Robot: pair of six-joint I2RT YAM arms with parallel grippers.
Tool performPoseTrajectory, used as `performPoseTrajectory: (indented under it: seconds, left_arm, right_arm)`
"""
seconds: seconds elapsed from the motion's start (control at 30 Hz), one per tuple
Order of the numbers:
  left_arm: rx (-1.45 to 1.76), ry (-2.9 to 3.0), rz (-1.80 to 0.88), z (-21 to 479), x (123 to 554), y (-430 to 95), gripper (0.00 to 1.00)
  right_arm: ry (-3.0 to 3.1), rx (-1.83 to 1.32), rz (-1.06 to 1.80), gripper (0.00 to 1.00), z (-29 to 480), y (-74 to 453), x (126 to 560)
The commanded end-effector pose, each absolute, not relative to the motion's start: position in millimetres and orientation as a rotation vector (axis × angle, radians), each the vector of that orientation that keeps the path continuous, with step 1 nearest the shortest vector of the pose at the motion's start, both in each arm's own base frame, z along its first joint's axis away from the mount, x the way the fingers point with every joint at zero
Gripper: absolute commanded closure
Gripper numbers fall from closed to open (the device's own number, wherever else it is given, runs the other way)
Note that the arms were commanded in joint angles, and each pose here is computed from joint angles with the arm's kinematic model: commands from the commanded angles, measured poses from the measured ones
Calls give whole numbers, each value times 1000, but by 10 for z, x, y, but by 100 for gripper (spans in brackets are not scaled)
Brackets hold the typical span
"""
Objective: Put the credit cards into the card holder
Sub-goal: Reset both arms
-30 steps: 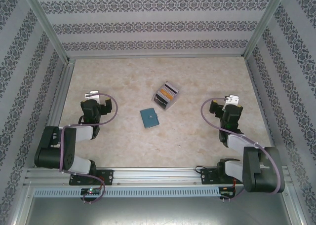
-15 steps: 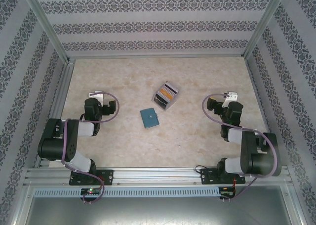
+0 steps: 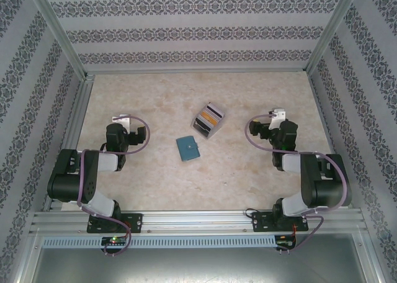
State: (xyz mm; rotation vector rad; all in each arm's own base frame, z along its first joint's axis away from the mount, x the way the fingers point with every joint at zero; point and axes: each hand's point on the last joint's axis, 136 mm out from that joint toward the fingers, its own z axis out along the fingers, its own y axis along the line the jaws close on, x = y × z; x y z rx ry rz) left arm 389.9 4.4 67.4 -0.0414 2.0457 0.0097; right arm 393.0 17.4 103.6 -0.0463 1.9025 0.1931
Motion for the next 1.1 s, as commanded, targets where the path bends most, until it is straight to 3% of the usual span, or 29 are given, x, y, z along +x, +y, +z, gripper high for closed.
performPoseTrajectory:
  seconds: [0.0,1.07]
  left_arm:
    - [-19,1986,20,829,4003,66,0]
    - [-19,1984,20,834,4003,64,0]
  right_arm:
    - [1888,-62,146,2,1063,144,3955]
    - [1885,-34,63,2,1065,111,3965]
